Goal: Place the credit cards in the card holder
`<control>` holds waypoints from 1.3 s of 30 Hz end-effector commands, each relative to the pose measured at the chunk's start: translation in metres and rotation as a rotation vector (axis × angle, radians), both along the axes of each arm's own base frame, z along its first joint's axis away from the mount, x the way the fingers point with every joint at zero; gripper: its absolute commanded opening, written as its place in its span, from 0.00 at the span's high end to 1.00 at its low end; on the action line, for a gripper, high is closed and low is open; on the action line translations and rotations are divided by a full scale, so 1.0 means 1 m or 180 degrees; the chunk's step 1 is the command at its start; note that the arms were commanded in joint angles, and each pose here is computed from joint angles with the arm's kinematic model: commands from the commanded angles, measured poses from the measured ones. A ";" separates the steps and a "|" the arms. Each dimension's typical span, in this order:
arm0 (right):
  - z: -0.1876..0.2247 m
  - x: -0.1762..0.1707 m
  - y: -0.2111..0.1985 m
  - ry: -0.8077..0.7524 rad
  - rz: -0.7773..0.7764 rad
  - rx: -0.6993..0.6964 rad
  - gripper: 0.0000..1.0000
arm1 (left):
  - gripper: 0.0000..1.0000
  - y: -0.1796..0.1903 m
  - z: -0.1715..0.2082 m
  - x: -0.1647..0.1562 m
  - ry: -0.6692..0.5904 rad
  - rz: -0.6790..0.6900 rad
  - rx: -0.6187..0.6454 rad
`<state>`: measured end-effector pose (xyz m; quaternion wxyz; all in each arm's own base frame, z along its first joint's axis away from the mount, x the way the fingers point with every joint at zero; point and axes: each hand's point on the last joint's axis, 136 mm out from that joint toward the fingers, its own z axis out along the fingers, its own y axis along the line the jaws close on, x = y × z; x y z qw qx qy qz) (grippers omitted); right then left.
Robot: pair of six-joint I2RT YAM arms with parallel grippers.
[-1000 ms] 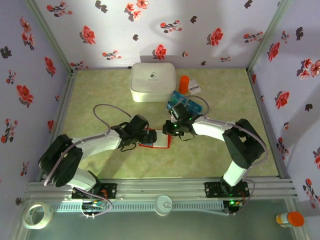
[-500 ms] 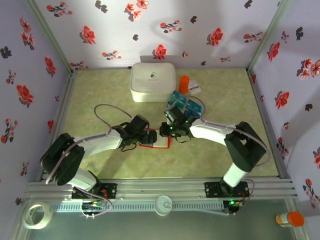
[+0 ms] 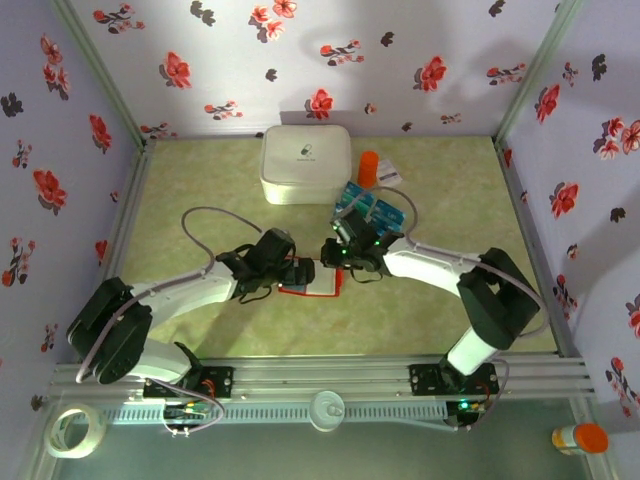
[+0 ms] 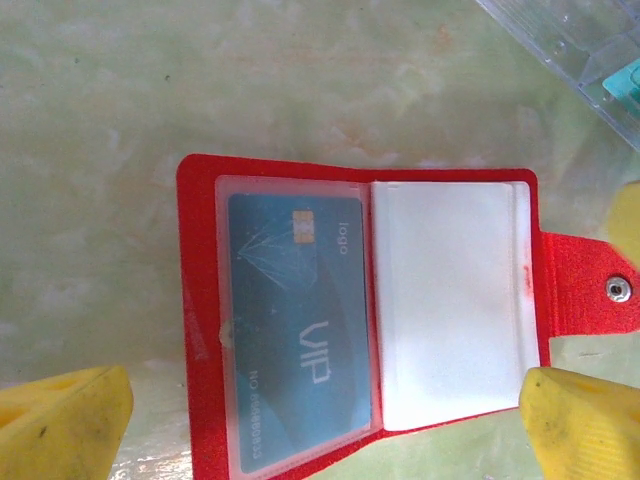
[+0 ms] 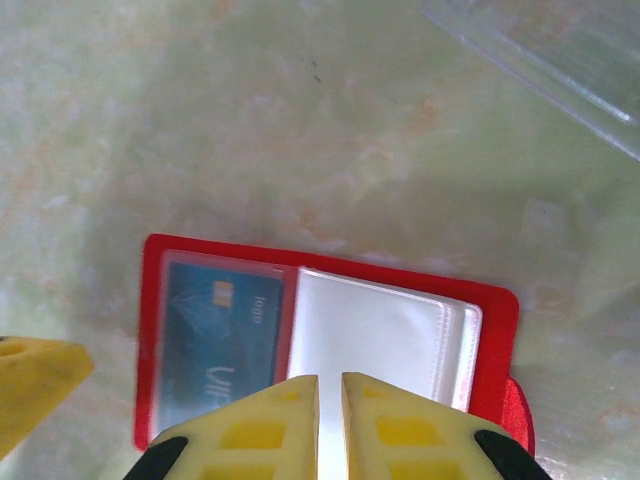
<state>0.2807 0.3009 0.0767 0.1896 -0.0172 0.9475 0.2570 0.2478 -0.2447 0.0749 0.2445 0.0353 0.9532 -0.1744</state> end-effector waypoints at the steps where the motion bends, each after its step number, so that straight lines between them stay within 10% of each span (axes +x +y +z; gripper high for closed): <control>1: -0.009 0.007 0.004 0.0028 -0.0085 -0.0004 0.86 | 0.00 -0.008 0.004 0.005 -0.0048 0.0005 -0.0008; 39: -0.059 -0.006 0.012 0.0559 0.0202 0.0118 0.91 | 0.00 -0.009 -0.049 -0.002 0.0120 -0.0095 0.0163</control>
